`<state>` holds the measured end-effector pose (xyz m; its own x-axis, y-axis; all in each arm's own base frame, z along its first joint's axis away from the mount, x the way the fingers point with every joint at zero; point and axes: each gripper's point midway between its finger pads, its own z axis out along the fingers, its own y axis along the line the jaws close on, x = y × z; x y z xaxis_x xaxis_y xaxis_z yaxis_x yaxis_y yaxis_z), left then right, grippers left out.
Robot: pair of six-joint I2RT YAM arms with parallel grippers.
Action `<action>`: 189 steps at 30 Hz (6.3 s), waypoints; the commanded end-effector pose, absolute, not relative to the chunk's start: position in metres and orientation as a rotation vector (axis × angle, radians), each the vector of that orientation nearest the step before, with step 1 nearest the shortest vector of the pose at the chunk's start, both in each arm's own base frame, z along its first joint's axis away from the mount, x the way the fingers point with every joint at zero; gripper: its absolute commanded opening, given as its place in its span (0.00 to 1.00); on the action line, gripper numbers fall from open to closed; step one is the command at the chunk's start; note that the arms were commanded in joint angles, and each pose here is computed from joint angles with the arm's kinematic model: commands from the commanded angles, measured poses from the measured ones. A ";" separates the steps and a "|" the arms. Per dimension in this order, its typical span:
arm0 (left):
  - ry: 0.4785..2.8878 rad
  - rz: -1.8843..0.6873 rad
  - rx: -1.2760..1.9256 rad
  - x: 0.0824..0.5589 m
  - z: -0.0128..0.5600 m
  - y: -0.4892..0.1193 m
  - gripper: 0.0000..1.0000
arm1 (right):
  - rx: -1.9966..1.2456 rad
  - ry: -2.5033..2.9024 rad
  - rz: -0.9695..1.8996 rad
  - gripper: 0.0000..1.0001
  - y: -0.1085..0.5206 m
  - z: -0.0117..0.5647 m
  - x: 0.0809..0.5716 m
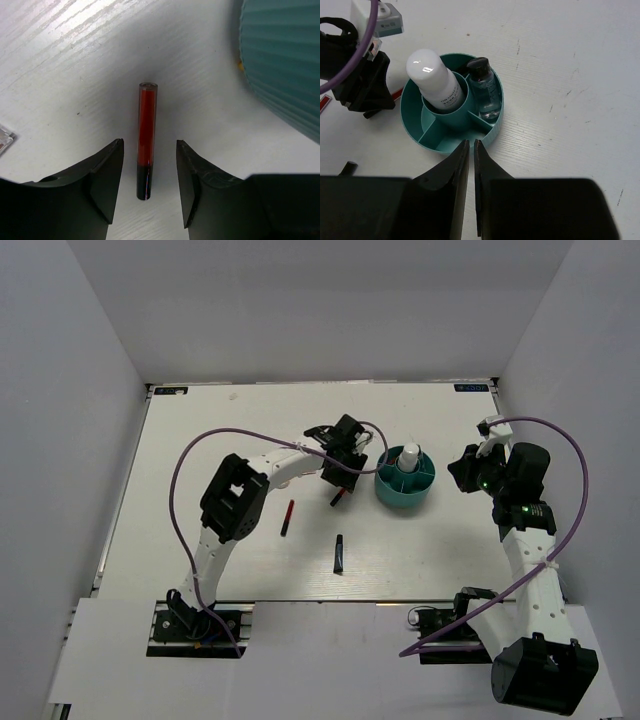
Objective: Organize the makeup
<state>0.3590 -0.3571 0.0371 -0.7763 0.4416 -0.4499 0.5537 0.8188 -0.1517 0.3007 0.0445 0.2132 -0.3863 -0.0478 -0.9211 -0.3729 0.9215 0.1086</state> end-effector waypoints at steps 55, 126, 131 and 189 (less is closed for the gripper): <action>1.762 -1.019 0.573 0.418 0.247 -0.460 0.00 | -0.272 1.915 0.326 0.14 0.038 0.222 0.305; 1.919 -0.756 0.361 0.398 0.272 -0.369 0.13 | -0.549 1.841 0.545 0.70 0.078 0.225 0.284; 2.228 -0.628 0.317 0.329 0.206 -0.294 0.09 | -0.648 1.825 0.627 0.04 0.091 0.221 0.271; 2.383 -0.737 0.473 0.348 0.161 -0.316 0.00 | -0.645 1.948 0.628 0.71 0.089 0.196 0.259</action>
